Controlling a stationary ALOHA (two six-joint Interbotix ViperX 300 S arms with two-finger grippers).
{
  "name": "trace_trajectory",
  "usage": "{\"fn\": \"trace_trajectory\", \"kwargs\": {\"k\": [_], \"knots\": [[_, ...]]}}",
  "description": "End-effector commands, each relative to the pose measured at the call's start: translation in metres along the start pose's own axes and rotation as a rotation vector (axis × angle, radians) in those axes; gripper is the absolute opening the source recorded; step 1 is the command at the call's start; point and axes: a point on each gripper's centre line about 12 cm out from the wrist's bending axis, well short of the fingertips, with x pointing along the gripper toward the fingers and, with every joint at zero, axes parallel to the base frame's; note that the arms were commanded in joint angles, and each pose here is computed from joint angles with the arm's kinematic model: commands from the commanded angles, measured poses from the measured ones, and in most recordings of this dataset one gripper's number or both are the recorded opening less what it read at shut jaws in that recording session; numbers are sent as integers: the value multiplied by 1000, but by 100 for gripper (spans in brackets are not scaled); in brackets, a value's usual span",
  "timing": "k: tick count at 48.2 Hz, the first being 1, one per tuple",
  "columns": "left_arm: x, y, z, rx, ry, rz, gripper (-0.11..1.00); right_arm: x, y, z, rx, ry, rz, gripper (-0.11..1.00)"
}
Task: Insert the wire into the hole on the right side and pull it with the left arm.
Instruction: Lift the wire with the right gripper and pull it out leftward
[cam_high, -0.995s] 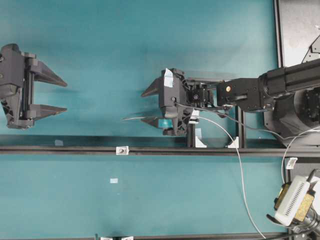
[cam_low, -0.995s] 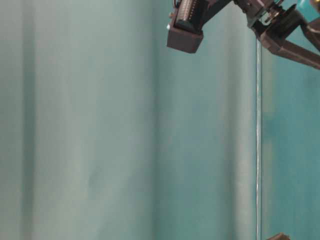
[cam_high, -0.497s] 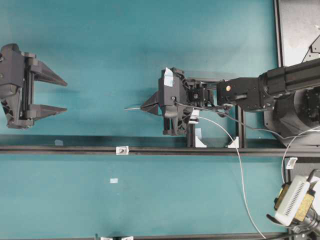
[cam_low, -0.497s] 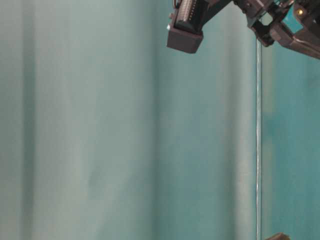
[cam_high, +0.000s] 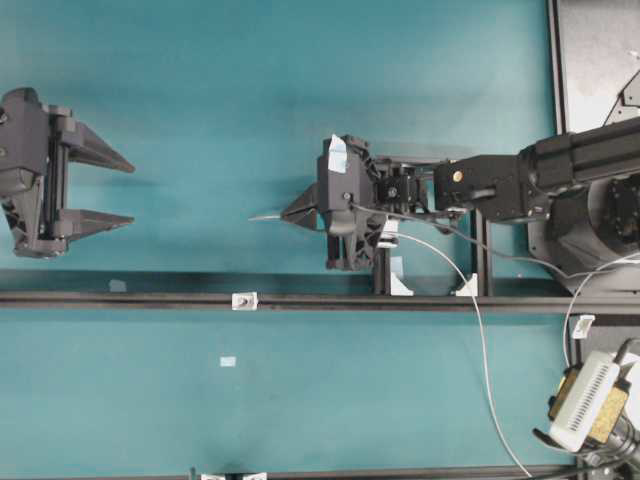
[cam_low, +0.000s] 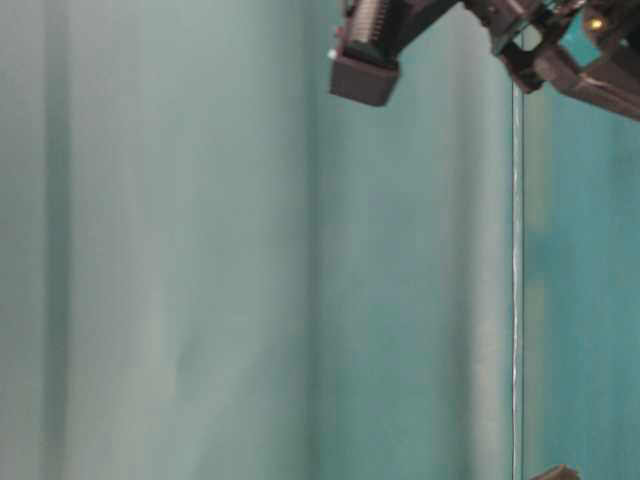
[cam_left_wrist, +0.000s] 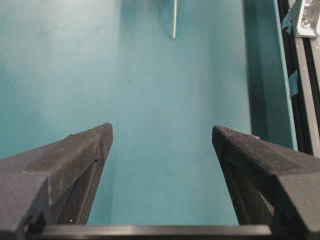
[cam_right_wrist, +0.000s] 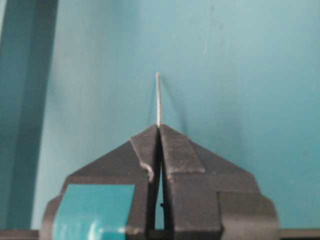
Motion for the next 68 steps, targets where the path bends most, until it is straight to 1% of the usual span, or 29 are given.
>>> {"fn": "trace_trajectory", "kwargs": {"k": [1,13,21,41,50,60,68], "knots": [[0,0,9,-4,-32,0,87,-11,2,21,-1,-60,7,-8],[0,0,14,-4,-48,-1,87,-33,5,40,5,-72,8,-8],[2,-1,21,-4,-64,-2,87,-46,6,48,3,-75,9,-8],[5,-4,33,-2,-93,-11,86,-72,9,67,5,-126,16,-8],[6,-6,37,0,-100,-16,86,-75,9,66,5,-126,16,-8],[5,-13,35,9,-107,-39,86,-75,7,52,4,-108,15,-8],[9,-22,33,14,-158,-66,87,-77,11,44,-4,-167,38,-8]]}}
